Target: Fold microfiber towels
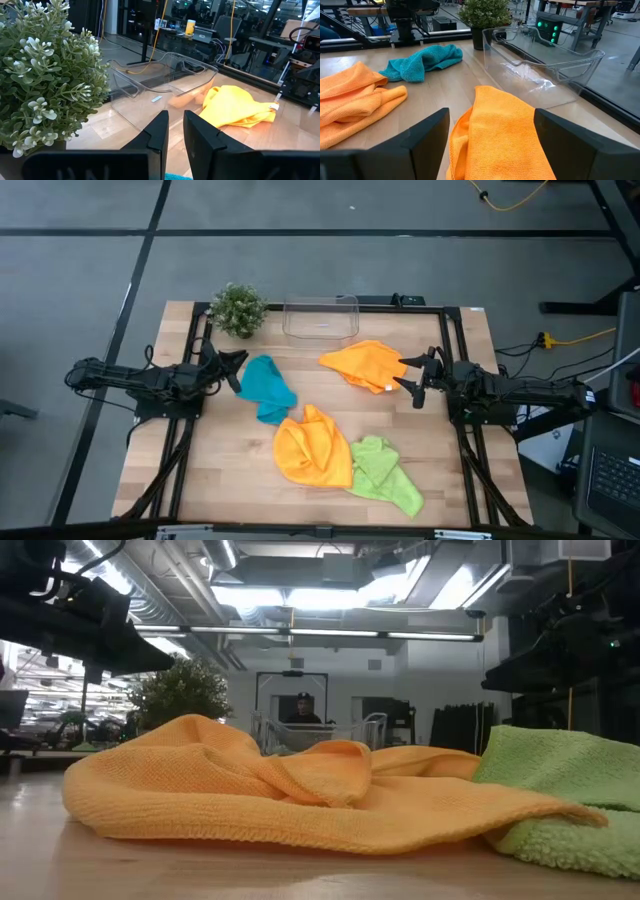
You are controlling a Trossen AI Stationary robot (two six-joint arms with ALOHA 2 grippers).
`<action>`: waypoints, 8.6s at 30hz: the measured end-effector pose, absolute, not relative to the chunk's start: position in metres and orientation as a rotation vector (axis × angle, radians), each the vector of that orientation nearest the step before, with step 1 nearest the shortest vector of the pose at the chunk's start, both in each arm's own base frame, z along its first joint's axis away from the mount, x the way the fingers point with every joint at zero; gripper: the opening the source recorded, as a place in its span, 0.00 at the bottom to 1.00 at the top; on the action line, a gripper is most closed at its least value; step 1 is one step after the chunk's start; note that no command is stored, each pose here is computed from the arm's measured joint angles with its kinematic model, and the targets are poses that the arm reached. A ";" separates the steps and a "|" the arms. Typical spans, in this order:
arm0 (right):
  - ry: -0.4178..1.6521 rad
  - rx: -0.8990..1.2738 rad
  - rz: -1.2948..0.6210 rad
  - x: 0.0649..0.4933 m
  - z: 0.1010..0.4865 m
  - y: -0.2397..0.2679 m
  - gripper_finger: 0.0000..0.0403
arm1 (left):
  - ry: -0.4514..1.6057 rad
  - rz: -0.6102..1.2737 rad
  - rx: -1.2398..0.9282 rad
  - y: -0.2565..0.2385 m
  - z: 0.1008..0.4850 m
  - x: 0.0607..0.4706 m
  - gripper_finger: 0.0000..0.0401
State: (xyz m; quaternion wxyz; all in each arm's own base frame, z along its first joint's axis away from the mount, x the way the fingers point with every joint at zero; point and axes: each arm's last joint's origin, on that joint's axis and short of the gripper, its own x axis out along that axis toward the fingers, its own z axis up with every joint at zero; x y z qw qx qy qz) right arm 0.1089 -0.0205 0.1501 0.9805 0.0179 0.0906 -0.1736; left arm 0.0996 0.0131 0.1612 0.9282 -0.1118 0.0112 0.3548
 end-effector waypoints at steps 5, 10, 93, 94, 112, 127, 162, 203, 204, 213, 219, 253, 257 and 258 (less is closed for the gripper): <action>0.182 0.036 -0.350 0.109 0.150 -0.021 0.73 | 0.023 0.727 -0.229 0.013 0.161 0.100 0.13; 0.182 0.036 -0.350 0.109 0.150 -0.020 0.73 | 0.023 0.727 -0.229 0.013 0.161 0.100 0.13; 1.480 -0.098 -0.358 0.223 0.159 -0.010 0.73 | -0.354 0.635 -0.802 0.013 0.181 0.100 0.13; 1.482 -0.105 -0.365 0.224 0.157 -0.010 0.73 | -0.354 0.635 -0.802 0.013 0.181 0.100 0.13; 1.454 -0.032 -0.407 0.228 0.154 -0.021 0.36 | -0.350 0.637 -0.799 0.013 0.181 0.100 0.13; 1.525 0.112 -0.266 0.243 0.205 -0.029 0.01 | -0.320 0.594 -0.691 0.012 0.184 0.101 0.13; 1.186 0.287 -0.291 0.283 0.301 -0.013 0.00 | 0.296 0.170 -0.191 -0.013 0.308 0.330 0.36; 0.806 0.369 -0.306 0.287 0.353 -0.018 0.00 | 0.504 0.388 -0.085 -0.004 0.213 0.379 0.36; 0.798 0.354 -0.311 0.285 0.359 -0.018 0.00 | 0.530 0.392 -0.083 -0.004 0.210 0.378 0.36; 0.828 0.220 -0.440 0.258 0.410 -0.012 0.00 | 0.692 0.425 -0.076 -0.003 0.197 0.368 0.36; 0.886 0.216 -0.472 0.253 0.408 -0.012 0.00 | 0.651 0.419 -0.088 -0.004 0.208 0.366 0.36; 0.917 0.181 -0.473 0.252 0.403 -0.013 0.00 | 0.822 0.318 -0.044 0.006 0.214 0.347 0.03; 0.936 0.177 -0.475 0.251 0.402 -0.013 0.00 | 0.816 0.326 -0.048 0.007 0.216 0.346 0.00; 0.960 0.171 -0.478 0.248 0.402 -0.013 0.00 | 0.827 0.328 -0.048 0.007 0.219 0.344 0.00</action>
